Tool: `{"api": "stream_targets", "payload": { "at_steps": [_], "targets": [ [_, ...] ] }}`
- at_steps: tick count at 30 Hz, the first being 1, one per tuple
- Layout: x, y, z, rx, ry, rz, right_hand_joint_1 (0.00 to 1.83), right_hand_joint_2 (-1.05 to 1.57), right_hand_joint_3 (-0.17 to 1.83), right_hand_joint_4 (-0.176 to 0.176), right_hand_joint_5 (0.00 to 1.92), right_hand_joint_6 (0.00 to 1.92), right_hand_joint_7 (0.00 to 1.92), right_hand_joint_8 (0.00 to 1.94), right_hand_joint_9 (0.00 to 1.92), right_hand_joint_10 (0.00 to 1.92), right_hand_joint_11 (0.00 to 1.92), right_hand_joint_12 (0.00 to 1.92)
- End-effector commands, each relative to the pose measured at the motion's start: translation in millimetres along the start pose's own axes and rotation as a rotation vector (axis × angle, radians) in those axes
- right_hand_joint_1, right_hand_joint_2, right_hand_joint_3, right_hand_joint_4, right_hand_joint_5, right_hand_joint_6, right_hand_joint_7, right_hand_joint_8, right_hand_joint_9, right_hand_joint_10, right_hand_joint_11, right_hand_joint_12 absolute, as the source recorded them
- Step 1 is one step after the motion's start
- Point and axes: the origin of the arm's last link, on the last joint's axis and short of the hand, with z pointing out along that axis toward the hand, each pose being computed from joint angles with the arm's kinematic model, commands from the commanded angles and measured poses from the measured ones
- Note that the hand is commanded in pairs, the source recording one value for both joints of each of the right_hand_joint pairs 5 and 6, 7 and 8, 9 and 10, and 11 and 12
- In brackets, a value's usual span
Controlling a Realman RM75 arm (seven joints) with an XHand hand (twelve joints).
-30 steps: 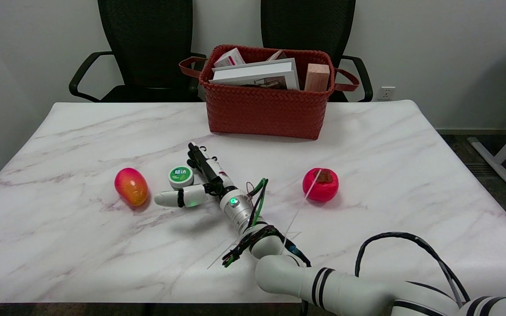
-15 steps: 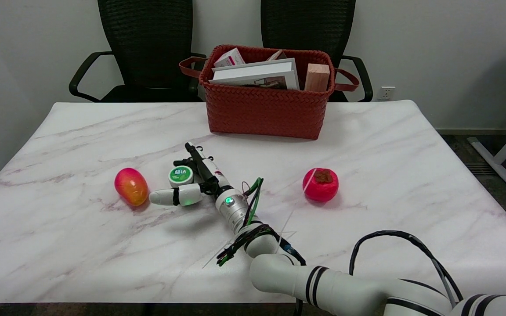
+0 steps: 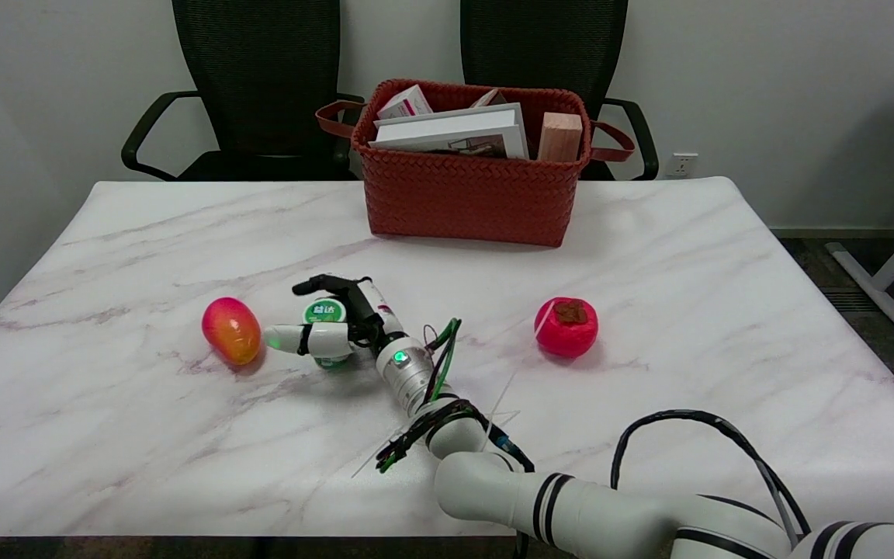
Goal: Pick up the green gum jar.
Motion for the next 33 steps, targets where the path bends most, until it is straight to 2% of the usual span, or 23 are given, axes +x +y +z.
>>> {"api": "stream_targets", "payload": {
  "at_steps": [1, 2, 4, 8, 9, 11, 13, 33],
  "targets": [
    [-7.3, 2.3, -2.1, -0.014, -0.003, 0.040, 1.18, 0.56, 0.15, 0.000, 0.94, 0.94, 1.35, 1.35, 1.24, 1.24, 1.04, 1.04],
    [-7.2, 1.9, -2.1, -0.013, -0.002, 0.042, 1.19, 0.58, 0.16, 0.000, 1.05, 1.05, 1.40, 1.40, 1.29, 1.29, 1.12, 1.12],
    [-7.6, -0.1, -2.2, -0.006, -0.001, 0.047, 1.19, 0.62, 0.16, 0.000, 1.14, 1.14, 1.45, 1.45, 1.31, 1.31, 1.16, 1.16],
    [-6.7, -4.9, -2.3, 0.016, 0.012, 0.055, 1.21, 0.68, 0.19, 0.000, 1.34, 1.34, 1.50, 1.50, 1.35, 1.35, 1.18, 1.18],
    [-6.7, -5.5, -2.8, 0.019, 0.015, 0.057, 1.19, 0.69, 0.20, 0.000, 1.42, 1.42, 1.52, 1.52, 1.36, 1.36, 1.19, 1.19],
    [-6.6, -7.0, -3.4, 0.027, 0.020, 0.061, 1.18, 0.74, 0.22, 0.000, 1.74, 1.74, 1.58, 1.58, 1.40, 1.40, 1.23, 1.23],
    [-6.1, -8.2, -4.4, 0.035, 0.024, 0.065, 1.18, 0.77, 0.23, 0.000, 1.90, 1.90, 1.62, 1.62, 1.44, 1.44, 1.26, 1.26],
    [10.7, -46.1, -4.7, 0.191, 0.093, 0.090, 1.15, 0.88, 0.29, 0.000, 1.92, 1.92, 1.73, 1.73, 1.55, 1.55, 1.39, 1.39]
  ]
}}
